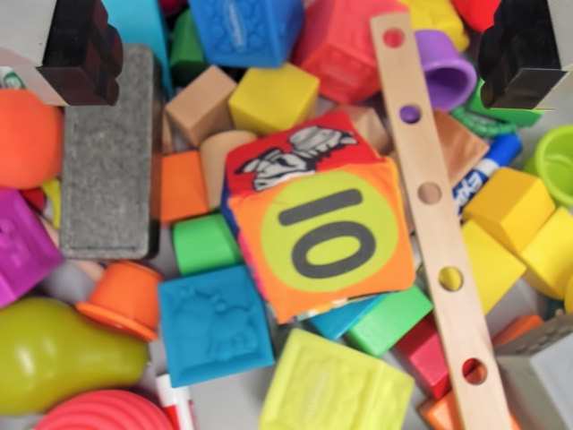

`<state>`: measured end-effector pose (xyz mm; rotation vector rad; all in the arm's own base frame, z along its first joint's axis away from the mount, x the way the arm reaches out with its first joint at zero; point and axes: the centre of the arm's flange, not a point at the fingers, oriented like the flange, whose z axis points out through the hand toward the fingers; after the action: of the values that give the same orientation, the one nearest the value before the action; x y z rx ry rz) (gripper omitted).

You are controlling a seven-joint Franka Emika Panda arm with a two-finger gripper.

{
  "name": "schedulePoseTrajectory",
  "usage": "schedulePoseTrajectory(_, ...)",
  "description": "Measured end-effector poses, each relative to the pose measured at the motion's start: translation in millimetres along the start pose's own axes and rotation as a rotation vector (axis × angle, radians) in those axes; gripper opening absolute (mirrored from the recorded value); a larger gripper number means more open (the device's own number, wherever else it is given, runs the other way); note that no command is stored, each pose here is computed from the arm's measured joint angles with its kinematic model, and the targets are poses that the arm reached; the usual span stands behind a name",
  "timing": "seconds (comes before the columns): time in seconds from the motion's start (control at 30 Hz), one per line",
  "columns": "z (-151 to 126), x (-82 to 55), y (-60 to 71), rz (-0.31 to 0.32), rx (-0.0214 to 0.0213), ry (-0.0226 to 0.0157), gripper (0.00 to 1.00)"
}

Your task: Pick an object from the bin

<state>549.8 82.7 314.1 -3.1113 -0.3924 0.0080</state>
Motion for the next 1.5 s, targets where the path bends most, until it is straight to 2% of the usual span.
schedulePoseTrajectory(0.1,5.6,-1.0,-3.8,-0.045,-0.0006,-0.0016,1.00)
schedulePoseTrajectory(0.2,12.8,-0.7,-4.8,-0.052,-0.0014,0.0016,1.00)
schedulePoseTrajectory(0.4,41.3,-0.6,-4.6,-0.057,0.0009,-0.0039,1.00)
schedulePoseTrajectory(0.5,54.3,-0.8,-4.4,-0.059,0.0011,-0.0045,1.00)
schedulePoseTrajectory(0.63,67.2,-0.6,-4.1,-0.059,0.0008,-0.0028,1.00)
schedulePoseTrajectory(1.07,105.4,-0.7,-4.0,-0.060,0.0009,-0.0027,1.00)
schedulePoseTrajectory(1.43,117.8,-1.1,-4.2,-0.060,0.0001,-0.0015,1.00)
schedulePoseTrajectory(1.47,118.0,-1.1,-4.1,-0.060,0.0000,-0.0013,0.00)
schedulePoseTrajectory(1.5,118.0,-1.1,-4.1,-0.060,0.0000,-0.0011,0.00)
